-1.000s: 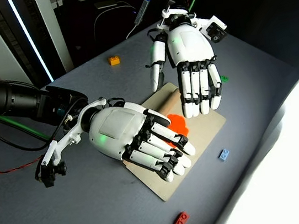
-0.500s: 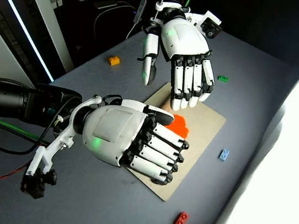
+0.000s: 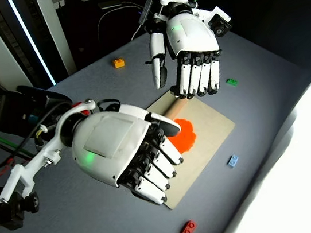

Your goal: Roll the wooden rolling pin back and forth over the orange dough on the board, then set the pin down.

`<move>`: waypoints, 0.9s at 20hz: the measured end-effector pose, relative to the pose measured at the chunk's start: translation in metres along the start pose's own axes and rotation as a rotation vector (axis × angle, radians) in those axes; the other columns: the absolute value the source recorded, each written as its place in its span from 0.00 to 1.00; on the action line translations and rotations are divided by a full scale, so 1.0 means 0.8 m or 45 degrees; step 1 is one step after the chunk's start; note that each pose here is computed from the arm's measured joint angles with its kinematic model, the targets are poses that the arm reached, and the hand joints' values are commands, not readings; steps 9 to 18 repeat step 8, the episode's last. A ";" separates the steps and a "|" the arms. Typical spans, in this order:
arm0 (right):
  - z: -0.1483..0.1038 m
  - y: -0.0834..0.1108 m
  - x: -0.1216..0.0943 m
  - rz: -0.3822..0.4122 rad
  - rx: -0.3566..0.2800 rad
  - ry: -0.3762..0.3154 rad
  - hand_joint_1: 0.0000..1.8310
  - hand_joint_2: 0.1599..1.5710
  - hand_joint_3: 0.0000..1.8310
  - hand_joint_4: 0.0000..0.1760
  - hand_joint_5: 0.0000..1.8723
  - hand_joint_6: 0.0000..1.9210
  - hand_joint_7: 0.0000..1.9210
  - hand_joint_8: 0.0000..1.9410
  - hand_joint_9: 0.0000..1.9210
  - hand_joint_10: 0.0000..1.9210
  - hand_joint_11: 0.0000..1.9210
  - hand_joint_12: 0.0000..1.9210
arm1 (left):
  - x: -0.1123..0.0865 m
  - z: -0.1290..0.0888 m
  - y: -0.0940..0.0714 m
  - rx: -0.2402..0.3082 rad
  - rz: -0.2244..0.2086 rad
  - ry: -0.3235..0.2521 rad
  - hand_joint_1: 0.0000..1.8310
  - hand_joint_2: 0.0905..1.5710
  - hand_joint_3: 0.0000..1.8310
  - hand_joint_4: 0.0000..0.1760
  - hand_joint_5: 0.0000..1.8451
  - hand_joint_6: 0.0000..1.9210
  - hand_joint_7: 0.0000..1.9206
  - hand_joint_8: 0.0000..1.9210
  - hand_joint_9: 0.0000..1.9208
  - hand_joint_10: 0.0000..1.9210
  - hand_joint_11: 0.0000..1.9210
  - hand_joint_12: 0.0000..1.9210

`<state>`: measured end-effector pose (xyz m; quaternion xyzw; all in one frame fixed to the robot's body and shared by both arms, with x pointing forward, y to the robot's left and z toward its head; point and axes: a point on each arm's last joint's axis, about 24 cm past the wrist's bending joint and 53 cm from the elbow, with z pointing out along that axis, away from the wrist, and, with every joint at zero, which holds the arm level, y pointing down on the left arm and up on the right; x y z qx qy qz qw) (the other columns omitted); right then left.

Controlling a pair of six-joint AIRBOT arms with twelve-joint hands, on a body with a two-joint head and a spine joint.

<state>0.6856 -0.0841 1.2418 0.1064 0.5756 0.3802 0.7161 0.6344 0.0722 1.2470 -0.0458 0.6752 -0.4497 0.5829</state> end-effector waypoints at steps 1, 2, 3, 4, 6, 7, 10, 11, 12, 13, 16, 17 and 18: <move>0.000 0.000 0.003 0.002 0.001 0.013 0.00 0.90 0.01 0.00 0.60 1.00 0.65 1.00 0.65 1.00 0.60 1.00 | -0.001 -0.001 0.001 -0.003 0.001 -0.003 0.10 0.96 0.00 0.00 0.42 0.87 0.46 0.85 0.42 0.92 0.32 1.00; -0.002 0.001 0.005 0.007 -0.003 0.032 0.00 0.91 0.01 0.00 0.60 1.00 0.65 1.00 0.66 1.00 0.59 1.00 | -0.003 -0.001 0.002 -0.005 0.002 -0.005 0.09 0.96 0.00 0.00 0.42 0.86 0.46 0.84 0.42 0.92 0.32 1.00; -0.002 0.001 0.003 0.010 -0.006 0.036 0.00 0.91 0.01 0.00 0.60 1.00 0.65 1.00 0.66 1.00 0.59 1.00 | -0.003 -0.001 0.002 -0.006 0.001 -0.007 0.09 0.96 0.00 0.00 0.42 0.86 0.46 0.84 0.42 0.92 0.32 1.00; 0.000 0.000 -0.001 0.008 -0.005 0.035 0.00 0.92 0.01 0.00 0.59 1.00 0.65 1.00 0.66 1.00 0.60 1.00 | -0.003 -0.001 0.002 -0.007 0.000 -0.007 0.11 0.96 0.00 0.00 0.43 0.89 0.47 0.87 0.43 0.94 0.34 1.00; 0.000 -0.004 -0.010 -0.005 -0.001 0.018 0.00 0.92 0.01 0.00 0.58 1.00 0.64 1.00 0.66 1.00 0.59 1.00 | -0.002 -0.002 0.000 -0.003 0.002 -0.006 0.11 0.96 0.00 0.00 0.42 0.90 0.47 0.88 0.43 0.95 0.34 1.00; -0.001 -0.008 -0.013 -0.003 0.008 0.013 0.00 0.92 0.01 0.00 0.56 1.00 0.63 1.00 0.64 1.00 0.57 1.00 | -0.002 -0.002 0.000 -0.002 0.004 -0.004 0.11 0.97 0.00 0.00 0.44 0.83 0.46 0.84 0.42 0.92 0.33 1.00; -0.002 -0.008 -0.015 -0.002 0.010 0.012 0.00 0.93 0.01 0.00 0.57 1.00 0.62 1.00 0.64 1.00 0.60 1.00 | -0.002 -0.002 0.000 -0.002 0.003 -0.004 0.12 0.98 0.00 0.00 0.44 0.85 0.47 0.85 0.43 0.92 0.35 1.00; -0.002 -0.008 -0.015 -0.002 0.010 0.012 0.00 0.93 0.01 0.00 0.57 1.00 0.62 1.00 0.64 1.00 0.60 1.00 | -0.002 -0.002 0.000 -0.002 0.003 -0.004 0.12 0.98 0.00 0.00 0.44 0.85 0.47 0.85 0.43 0.92 0.35 1.00; -0.002 -0.008 -0.015 -0.002 0.010 0.012 0.00 0.93 0.01 0.00 0.57 1.00 0.62 1.00 0.64 1.00 0.60 1.00 | -0.002 -0.002 0.000 -0.002 0.003 -0.004 0.12 0.98 0.00 0.00 0.44 0.85 0.47 0.85 0.43 0.92 0.35 1.00; -0.002 -0.008 -0.015 -0.002 0.010 0.012 0.00 0.93 0.01 0.00 0.57 1.00 0.62 1.00 0.64 1.00 0.60 1.00 | -0.002 -0.002 0.000 -0.002 0.003 -0.004 0.12 0.98 0.00 0.00 0.44 0.85 0.47 0.85 0.43 0.92 0.35 1.00; -0.002 -0.008 -0.015 -0.002 0.010 0.012 0.00 0.93 0.01 0.00 0.57 1.00 0.62 1.00 0.64 1.00 0.60 1.00 | -0.002 -0.002 0.000 -0.002 0.003 -0.004 0.12 0.98 0.00 0.00 0.44 0.85 0.47 0.85 0.43 0.92 0.35 1.00; -0.002 -0.008 -0.015 -0.002 0.010 0.012 0.00 0.93 0.01 0.00 0.57 1.00 0.62 1.00 0.64 1.00 0.60 1.00 | -0.002 -0.002 0.000 -0.002 0.003 -0.004 0.12 0.98 0.00 0.00 0.44 0.85 0.47 0.85 0.43 0.92 0.35 1.00; -0.002 -0.008 -0.015 -0.002 0.010 0.012 0.00 0.93 0.01 0.00 0.57 1.00 0.62 1.00 0.64 1.00 0.60 1.00 | -0.002 -0.002 0.000 -0.002 0.003 -0.004 0.12 0.98 0.00 0.00 0.44 0.85 0.47 0.85 0.43 0.92 0.35 1.00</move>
